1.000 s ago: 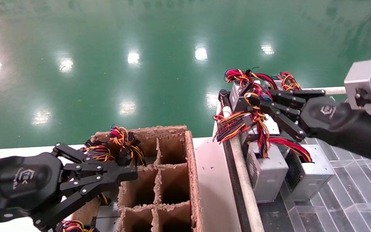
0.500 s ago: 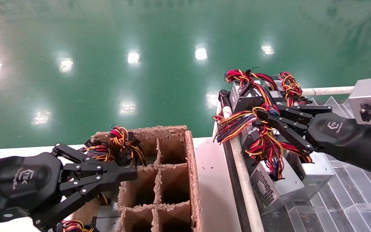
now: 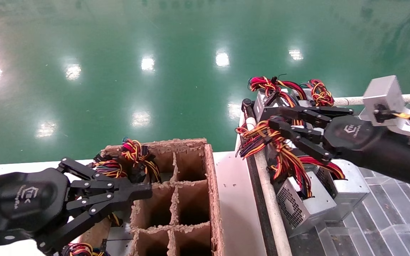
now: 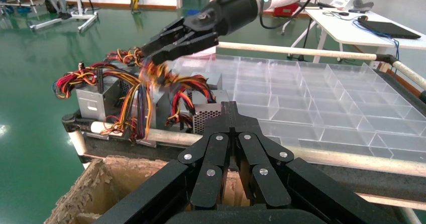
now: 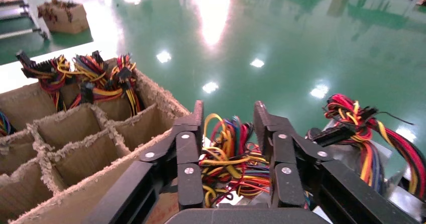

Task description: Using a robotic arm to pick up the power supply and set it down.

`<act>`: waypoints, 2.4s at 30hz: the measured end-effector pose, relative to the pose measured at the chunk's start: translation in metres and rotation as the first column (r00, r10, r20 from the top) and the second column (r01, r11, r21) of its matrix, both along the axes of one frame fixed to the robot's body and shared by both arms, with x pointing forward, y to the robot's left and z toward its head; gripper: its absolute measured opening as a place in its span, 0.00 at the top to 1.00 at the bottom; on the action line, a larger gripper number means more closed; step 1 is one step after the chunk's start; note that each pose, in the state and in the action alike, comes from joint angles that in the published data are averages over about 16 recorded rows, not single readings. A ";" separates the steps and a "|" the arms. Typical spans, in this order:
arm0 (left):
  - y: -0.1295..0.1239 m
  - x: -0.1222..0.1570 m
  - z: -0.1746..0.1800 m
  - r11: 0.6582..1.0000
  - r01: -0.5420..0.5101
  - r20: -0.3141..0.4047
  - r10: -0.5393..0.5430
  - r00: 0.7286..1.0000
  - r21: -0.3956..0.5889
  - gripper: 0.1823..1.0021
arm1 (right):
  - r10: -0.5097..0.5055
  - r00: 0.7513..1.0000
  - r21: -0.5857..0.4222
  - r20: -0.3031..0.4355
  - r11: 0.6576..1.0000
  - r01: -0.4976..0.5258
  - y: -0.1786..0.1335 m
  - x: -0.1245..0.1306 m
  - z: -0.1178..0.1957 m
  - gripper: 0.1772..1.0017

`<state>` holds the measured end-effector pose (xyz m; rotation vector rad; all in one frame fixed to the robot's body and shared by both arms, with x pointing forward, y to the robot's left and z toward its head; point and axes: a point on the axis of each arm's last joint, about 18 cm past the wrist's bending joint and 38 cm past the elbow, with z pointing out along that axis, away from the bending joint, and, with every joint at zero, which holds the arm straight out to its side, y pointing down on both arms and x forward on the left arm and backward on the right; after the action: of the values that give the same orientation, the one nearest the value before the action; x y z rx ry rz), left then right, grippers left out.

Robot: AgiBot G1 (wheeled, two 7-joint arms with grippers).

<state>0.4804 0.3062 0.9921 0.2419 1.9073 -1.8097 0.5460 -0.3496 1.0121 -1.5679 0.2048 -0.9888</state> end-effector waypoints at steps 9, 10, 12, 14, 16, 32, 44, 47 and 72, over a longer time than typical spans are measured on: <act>0.000 0.000 0.000 1.000 0.000 0.000 0.000 1.000 0.000 0.99 | 0.017 0.999 -0.019 0.039 1.000 -0.017 0.008 0.000 0.014 0.59; 0.000 0.000 0.000 1.000 0.000 0.000 0.000 1.000 0.000 0.99 | 0.020 0.999 -0.019 0.045 1.000 -0.019 0.007 -0.002 0.016 0.57; 0.000 0.000 0.000 1.000 0.000 0.000 0.000 1.000 0.000 0.99 | 0.026 0.998 -0.017 0.060 1.000 -0.025 0.005 -0.006 0.021 0.51; 0.000 0.000 0.000 1.000 0.000 0.000 0.000 1.000 0.000 0.99 | 0.032 0.997 -0.015 0.074 0.999 -0.031 0.001 -0.012 0.026 0.45; 0.000 0.000 0.000 1.000 0.000 0.000 0.000 1.000 0.000 0.99 | 0.038 0.995 -0.013 0.088 0.999 -0.037 -0.004 -0.020 0.031 0.40; 0.000 0.000 0.000 1.000 0.000 0.000 0.000 1.000 0.000 0.98 | 0.106 0.984 0.033 0.143 0.993 -0.112 -0.058 -0.105 0.044 0.07; 0.000 0.000 0.000 1.000 0.000 0.000 0.000 1.000 0.000 0.88 | 0.206 0.970 0.071 0.132 0.974 -0.217 -0.066 -0.138 0.011 0.00; 0.000 0.000 0.000 1.000 0.000 0.000 0.000 1.000 0.000 0.82 | 0.238 0.963 0.076 0.124 0.966 -0.249 -0.063 -0.139 0.001 0.00; 0.000 0.000 0.000 1.000 0.000 0.000 0.000 1.000 0.000 0.19 | 0.495 0.868 -0.036 -0.024 0.868 -0.496 0.031 -0.081 -0.026 0.00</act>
<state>0.4805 0.3062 0.9921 0.2417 1.9073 -1.8097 0.4652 -0.3188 0.9862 -1.5555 -0.2087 -0.5765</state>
